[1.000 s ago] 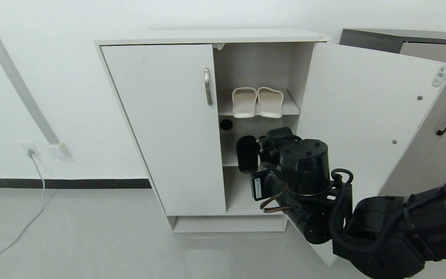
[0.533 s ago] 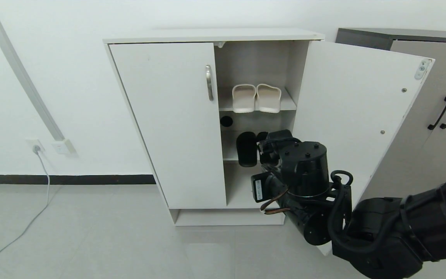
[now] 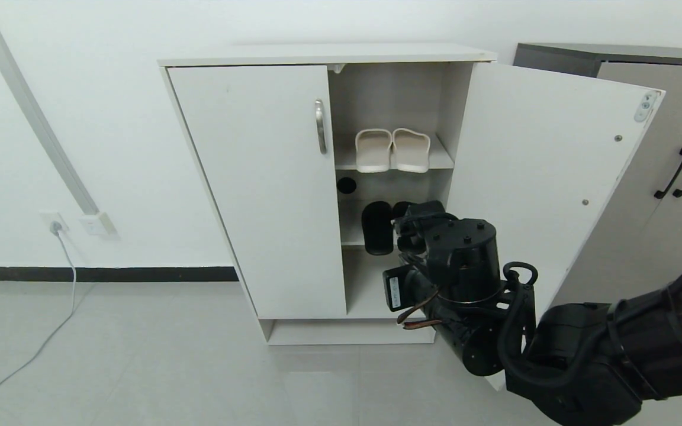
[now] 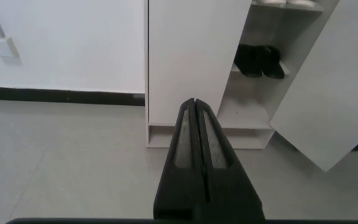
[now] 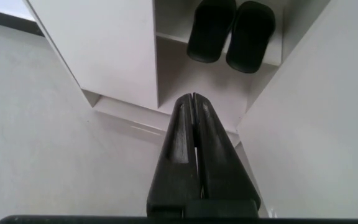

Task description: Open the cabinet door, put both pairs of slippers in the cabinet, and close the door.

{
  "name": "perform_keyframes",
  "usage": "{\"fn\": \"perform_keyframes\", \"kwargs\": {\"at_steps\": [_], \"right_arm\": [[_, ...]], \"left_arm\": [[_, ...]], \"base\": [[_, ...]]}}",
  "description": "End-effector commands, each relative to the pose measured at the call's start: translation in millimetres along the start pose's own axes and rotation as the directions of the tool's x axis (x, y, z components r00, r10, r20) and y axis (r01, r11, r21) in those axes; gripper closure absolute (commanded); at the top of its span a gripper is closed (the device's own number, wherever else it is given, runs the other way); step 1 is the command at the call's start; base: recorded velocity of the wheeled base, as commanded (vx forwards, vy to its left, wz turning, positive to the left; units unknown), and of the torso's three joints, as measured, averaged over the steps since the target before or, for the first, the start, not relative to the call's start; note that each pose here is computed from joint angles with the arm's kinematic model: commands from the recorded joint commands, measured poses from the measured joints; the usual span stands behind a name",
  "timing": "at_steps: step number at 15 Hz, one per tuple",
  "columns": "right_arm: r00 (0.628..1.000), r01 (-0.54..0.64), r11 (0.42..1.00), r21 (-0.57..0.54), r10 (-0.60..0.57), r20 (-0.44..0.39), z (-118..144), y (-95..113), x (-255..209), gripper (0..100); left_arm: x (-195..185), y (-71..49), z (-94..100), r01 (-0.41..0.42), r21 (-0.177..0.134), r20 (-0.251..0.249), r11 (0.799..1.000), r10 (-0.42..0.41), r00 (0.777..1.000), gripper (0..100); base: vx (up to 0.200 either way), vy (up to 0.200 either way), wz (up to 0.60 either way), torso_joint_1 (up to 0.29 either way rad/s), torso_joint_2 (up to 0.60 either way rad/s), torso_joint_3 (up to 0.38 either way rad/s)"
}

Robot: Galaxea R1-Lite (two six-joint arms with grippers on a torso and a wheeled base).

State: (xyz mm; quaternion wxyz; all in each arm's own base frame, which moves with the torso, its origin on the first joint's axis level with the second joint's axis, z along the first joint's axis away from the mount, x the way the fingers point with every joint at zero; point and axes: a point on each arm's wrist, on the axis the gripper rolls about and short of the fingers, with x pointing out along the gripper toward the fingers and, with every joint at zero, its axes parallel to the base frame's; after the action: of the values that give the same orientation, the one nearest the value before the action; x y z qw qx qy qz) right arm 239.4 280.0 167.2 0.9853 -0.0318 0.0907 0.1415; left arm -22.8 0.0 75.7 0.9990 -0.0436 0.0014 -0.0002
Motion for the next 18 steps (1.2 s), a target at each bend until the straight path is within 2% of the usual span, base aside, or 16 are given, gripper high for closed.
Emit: {"fn": "perform_keyframes", "kwargs": {"at_steps": [1, 5, 9, 18], "right_arm": [[1.000, -0.001, 1.000, -0.005, 0.001, -0.005, -2.0, 0.5, 0.5, 100], [1.000, -0.001, 1.000, -0.008, 0.001, -0.004, -1.5, 0.4, 0.2, 100], [1.000, -0.001, 1.000, -0.009, 0.001, -0.005, -1.9, 0.3, 0.1, 100], [1.000, 0.002, 1.000, -0.009, -0.002, -0.004, -1.3, -0.8, 0.4, 100]], "left_arm": [[0.1, 0.0, 0.0, -0.001, 0.000, -0.002, 1.000, 0.001, 1.000, 100], [0.0, 0.0, -0.1, 0.000, 0.000, 0.000, 1.000, 0.000, 1.000, 100], [0.0, 0.0, -0.1, 0.000, 0.000, 0.000, 1.000, 0.000, 1.000, 100], [0.0, 0.0, -0.1, 0.000, 0.000, 0.000, 1.000, 0.000, 1.000, 100]], "base": [[0.000, 0.000, 0.00, 0.000, 0.00, 0.000], [0.000, 0.000, 0.00, 0.010, -0.17, -0.263], [0.000, 0.000, 0.00, 0.052, -0.51, -0.367], [0.000, 0.000, 0.00, 0.138, -0.47, -0.333]]}}
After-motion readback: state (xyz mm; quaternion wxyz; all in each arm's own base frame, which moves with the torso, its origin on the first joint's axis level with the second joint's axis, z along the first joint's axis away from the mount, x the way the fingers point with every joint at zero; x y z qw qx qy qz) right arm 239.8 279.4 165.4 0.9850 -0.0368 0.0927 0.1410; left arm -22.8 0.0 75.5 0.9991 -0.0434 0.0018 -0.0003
